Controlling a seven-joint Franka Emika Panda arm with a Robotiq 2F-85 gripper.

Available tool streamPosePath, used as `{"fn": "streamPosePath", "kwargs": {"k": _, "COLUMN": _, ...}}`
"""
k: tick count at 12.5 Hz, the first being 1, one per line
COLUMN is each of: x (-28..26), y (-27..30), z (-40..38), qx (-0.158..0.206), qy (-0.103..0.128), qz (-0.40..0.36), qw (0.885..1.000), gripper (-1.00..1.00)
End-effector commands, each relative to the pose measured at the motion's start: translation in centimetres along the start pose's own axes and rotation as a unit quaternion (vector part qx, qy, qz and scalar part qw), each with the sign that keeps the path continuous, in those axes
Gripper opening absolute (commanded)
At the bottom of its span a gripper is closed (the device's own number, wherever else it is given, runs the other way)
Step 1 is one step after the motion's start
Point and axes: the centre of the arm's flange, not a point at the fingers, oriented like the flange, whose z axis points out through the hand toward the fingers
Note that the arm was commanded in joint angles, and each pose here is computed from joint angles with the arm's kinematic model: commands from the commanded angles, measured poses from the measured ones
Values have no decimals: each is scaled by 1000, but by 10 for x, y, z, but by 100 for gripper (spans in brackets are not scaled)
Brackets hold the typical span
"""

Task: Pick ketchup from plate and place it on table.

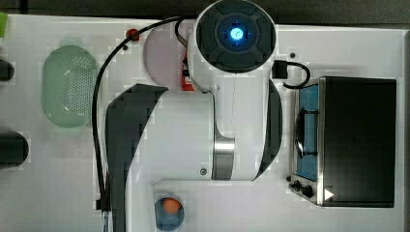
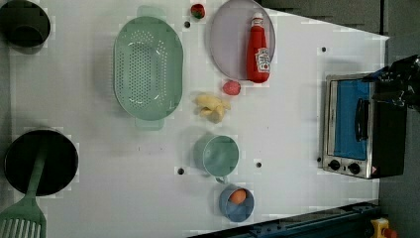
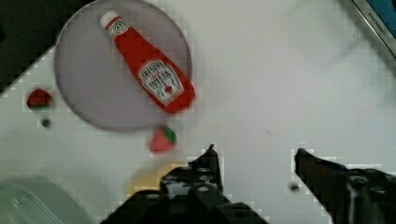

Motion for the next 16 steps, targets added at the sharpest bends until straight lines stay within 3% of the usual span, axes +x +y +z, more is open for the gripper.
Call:
{"fn": "streamPosePath", "kwargs": {"k": 1, "x": -58, "y": 60, "z": -62, "qx": -10, "qy": -6, "qz": 36, "qw": 999, "gripper": 59}}
{"fn": "streamPosePath", "kwargs": {"k": 3, "x": -54, "y": 54, "z": -50, "qx": -17, "qy": -15, "qz": 4, "qw": 1000, "gripper": 100}}
{"fn": "streamPosePath", "kwargs": {"k": 11, "x": -5, "y": -6, "z": 76, "qx": -27, "qy": -57, "qz": -160, "qw": 985, "gripper": 100}}
{"fn": "streamPosePath", "kwargs": {"k": 16, "x": 7, "y": -45, "z": 151, "qx": -8, "qy": -57, "qz": -277, "qw": 959, "gripper": 100}}
